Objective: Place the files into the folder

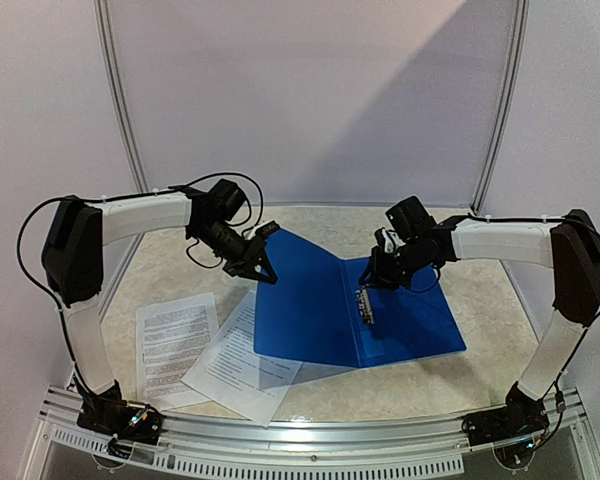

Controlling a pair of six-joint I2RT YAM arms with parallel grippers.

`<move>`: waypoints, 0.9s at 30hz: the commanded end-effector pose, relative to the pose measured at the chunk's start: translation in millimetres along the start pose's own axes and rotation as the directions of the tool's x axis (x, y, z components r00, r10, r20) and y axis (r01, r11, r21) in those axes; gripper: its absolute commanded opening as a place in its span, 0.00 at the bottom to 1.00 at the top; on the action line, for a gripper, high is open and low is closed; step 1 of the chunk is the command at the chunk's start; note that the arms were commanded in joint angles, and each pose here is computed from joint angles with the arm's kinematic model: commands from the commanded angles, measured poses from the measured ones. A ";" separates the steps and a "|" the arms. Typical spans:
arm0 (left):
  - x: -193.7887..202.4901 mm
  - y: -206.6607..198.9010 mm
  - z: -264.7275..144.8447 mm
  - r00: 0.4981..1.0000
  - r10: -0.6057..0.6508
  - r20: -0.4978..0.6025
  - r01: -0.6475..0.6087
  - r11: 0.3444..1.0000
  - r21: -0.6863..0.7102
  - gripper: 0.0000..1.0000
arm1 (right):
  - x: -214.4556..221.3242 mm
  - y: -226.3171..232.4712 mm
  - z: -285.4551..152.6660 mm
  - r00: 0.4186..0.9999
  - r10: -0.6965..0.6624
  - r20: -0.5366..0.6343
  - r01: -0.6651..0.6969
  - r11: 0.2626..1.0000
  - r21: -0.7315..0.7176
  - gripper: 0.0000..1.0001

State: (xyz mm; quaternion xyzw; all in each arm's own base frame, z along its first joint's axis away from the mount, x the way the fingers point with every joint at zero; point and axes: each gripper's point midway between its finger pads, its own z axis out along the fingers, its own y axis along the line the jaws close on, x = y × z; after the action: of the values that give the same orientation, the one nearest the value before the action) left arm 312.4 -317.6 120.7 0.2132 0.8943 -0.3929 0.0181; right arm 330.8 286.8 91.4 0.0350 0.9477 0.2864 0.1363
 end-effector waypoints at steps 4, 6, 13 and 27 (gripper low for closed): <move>9.6 5.4 5.4 0.999 0.004 -0.041 -0.004 1.000 -0.003 0.00 | -16.2 24.0 -20.4 0.980 -0.194 0.035 0.195 0.981 -0.016 0.37; 8.9 4.7 4.4 0.999 0.010 -0.039 -0.010 1.000 -0.005 0.00 | -20.3 25.6 -29.9 0.954 -0.295 0.058 0.296 0.955 0.004 0.43; 9.0 5.4 6.0 0.999 0.007 -0.043 -0.007 1.000 -0.001 0.00 | 25.4 36.0 -49.5 0.512 -0.855 0.088 0.857 0.514 0.012 0.63; 9.6 6.8 9.4 0.998 -0.008 -0.055 0.008 1.000 0.008 0.00 | 49.1 4.9 -23.0 -0.268 -0.963 0.015 0.960 -0.266 0.090 0.78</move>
State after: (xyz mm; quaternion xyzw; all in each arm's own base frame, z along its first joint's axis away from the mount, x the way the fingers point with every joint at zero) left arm 305.6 -316.8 113.1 0.2131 0.8934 -0.3955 -0.0044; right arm 256.4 280.4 110.4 -0.6745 0.6497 0.0959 0.3372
